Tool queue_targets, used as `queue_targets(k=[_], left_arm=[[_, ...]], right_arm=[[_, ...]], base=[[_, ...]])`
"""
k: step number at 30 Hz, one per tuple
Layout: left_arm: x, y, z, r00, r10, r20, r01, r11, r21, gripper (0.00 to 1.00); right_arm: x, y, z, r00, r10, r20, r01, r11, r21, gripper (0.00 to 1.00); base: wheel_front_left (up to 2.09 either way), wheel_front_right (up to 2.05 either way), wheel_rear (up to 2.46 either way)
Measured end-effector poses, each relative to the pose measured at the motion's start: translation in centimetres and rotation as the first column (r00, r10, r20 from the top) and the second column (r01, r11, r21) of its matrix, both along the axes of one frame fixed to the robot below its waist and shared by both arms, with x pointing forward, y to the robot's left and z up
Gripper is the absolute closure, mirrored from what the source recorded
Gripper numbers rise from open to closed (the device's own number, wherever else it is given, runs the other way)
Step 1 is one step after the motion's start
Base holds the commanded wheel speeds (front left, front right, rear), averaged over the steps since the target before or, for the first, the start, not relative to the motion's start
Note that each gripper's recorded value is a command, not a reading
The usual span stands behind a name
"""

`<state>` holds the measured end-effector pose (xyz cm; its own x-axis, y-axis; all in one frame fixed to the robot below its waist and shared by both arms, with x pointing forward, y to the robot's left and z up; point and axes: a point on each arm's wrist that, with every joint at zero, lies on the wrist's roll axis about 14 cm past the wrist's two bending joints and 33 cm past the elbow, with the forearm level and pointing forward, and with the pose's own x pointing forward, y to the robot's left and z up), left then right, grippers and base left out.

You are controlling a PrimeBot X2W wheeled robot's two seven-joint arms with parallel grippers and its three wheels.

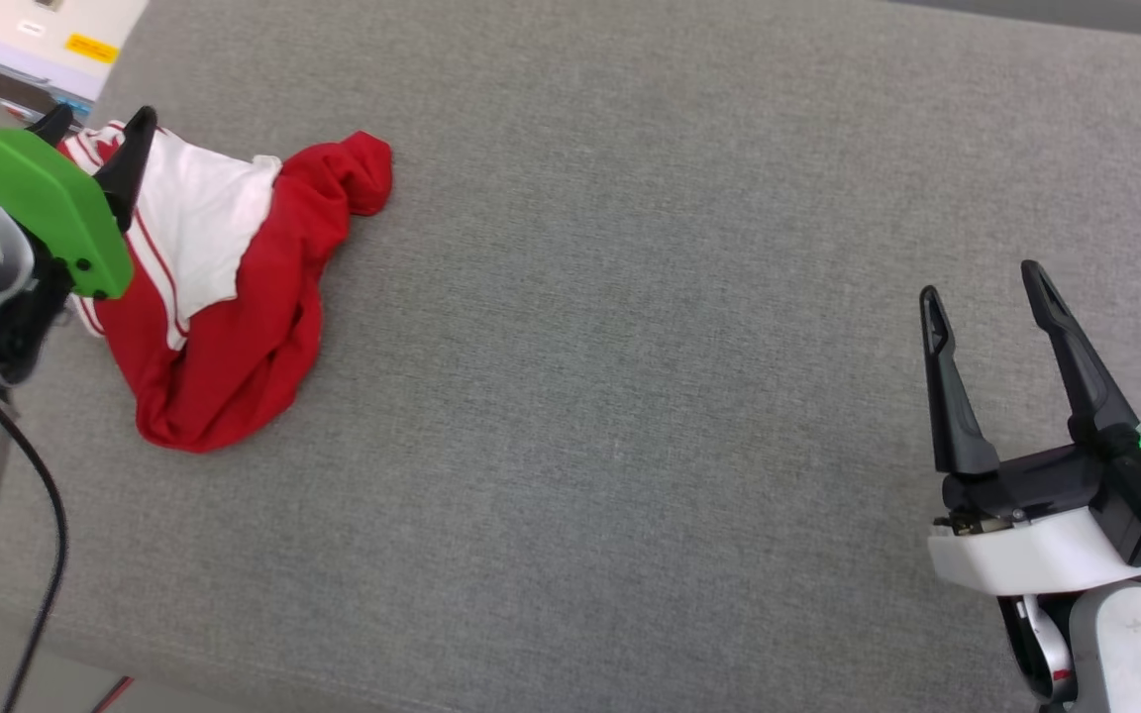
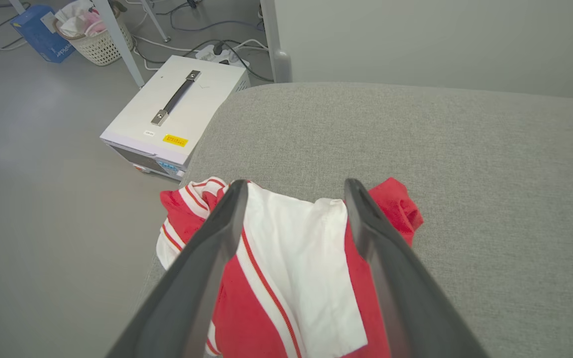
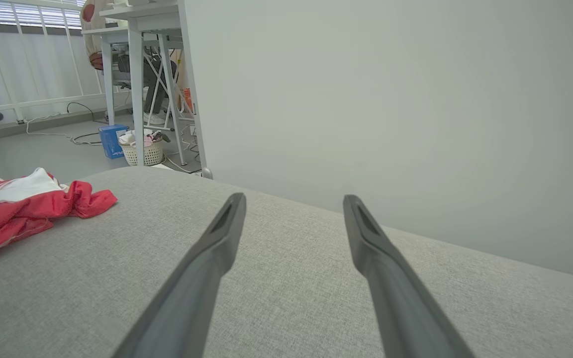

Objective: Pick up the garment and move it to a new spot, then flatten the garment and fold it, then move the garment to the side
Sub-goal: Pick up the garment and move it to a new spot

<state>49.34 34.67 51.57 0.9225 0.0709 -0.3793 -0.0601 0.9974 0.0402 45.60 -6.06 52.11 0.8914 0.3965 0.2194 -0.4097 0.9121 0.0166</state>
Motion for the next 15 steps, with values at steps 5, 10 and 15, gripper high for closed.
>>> queue_targets(k=[5, 10, 15], left_arm=[[-0.9, -0.1, -4.7, 0.957, -0.024, -0.289, 0.015, 0.999, -0.035, 0.0], [-3.0, -1.3, -9.8, 0.836, -0.071, -0.545, 0.039, 0.997, -0.069, 0.0], [-4.4, -2.0, -13.4, 0.736, -0.089, -0.671, 0.033, 0.995, -0.097, 0.0]], right_arm=[[0.7, -1.0, -0.9, 1.0, -0.022, -0.012, 0.021, 1.0, -0.019, 0.0], [1.4, -1.8, -1.9, 0.999, -0.04, -0.023, 0.039, 0.999, -0.038, 0.0], [2.0, -2.4, -2.9, 0.998, -0.053, -0.038, 0.051, 0.998, -0.047, 0.0]], base=[[0.0, 0.0, 0.0], [0.0, 0.0, 0.0], [0.0, 0.0, 0.0]])
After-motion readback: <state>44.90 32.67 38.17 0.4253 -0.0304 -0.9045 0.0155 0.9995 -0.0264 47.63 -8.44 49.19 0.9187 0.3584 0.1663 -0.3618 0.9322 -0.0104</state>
